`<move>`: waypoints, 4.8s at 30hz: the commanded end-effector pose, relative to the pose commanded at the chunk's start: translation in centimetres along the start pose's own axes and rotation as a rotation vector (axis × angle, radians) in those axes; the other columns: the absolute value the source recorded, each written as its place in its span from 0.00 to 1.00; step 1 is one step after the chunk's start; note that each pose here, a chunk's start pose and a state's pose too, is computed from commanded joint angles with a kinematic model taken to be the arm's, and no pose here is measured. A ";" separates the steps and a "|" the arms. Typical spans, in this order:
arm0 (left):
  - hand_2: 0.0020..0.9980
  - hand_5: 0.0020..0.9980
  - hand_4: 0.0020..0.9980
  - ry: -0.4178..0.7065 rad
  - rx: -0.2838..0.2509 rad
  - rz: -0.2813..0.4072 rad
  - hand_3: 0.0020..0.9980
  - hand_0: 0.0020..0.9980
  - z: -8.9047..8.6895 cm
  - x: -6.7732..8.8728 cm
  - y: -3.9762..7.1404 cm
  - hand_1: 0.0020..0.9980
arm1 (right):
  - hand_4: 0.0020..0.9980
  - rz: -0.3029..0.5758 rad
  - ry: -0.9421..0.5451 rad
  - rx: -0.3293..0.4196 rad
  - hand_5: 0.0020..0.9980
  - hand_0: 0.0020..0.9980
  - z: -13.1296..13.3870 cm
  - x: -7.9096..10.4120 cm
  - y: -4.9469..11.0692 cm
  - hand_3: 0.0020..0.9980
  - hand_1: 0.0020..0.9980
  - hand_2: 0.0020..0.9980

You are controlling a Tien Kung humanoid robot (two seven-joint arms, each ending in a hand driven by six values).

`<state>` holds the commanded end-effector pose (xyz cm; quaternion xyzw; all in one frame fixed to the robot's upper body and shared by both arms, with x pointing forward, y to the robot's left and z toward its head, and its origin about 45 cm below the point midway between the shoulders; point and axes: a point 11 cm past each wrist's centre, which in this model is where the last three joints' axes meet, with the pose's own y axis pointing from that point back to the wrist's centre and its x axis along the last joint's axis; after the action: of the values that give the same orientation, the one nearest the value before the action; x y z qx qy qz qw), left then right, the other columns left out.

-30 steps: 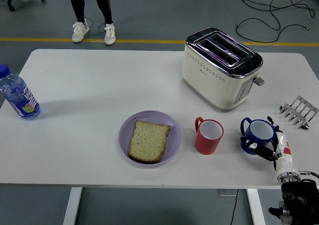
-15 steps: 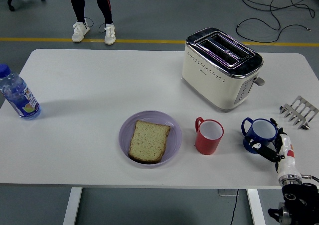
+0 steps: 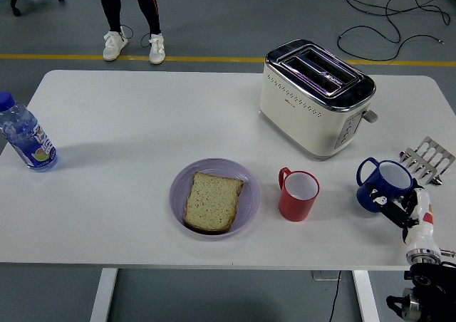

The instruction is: Pick up the cup,pour liquid into bread,place the cup on the desk

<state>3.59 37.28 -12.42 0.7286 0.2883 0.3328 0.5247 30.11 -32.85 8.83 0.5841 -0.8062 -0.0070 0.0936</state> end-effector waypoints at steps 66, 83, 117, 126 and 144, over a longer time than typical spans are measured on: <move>0.71 0.87 0.31 0.011 -0.017 0.011 0.59 0.66 0.9 0.7 0.2 0.69 | 0.68 -0.371 0.389 0.419 0.00 0.33 -24.0 -8.9 1.6 0.55 0.37 0.51; 0.71 0.87 0.30 0.016 -0.017 0.008 0.59 0.66 1.0 0.7 0.2 0.69 | 0.67 -0.461 0.532 0.596 0.00 0.34 -25.6 -14.0 3.2 0.55 0.37 0.51; 0.71 0.87 0.31 0.027 -0.018 0.005 0.59 0.66 1.1 0.8 0.3 0.69 | 0.61 -0.485 1.326 1.107 0.00 0.41 -24.8 -21.0 2.5 0.56 0.42 0.51; 0.71 0.87 0.31 0.028 -0.019 0.006 0.59 0.66 1.2 0.8 0.3 0.69 | 0.59 -0.515 1.433 1.196 0.00 0.43 -24.1 -22.4 3.9 0.56 0.44 0.52; 0.71 0.87 0.31 0.029 -0.021 0.008 0.59 0.66 1.3 0.9 0.3 0.69 | 0.56 -0.514 1.540 1.254 0.00 0.43 -24.0 -24.2 4.0 0.57 0.44 0.53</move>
<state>5.20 37.13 -12.26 0.7193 0.2895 0.3484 0.5267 37.37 -6.42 29.41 0.5291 -0.2366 0.7726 0.2593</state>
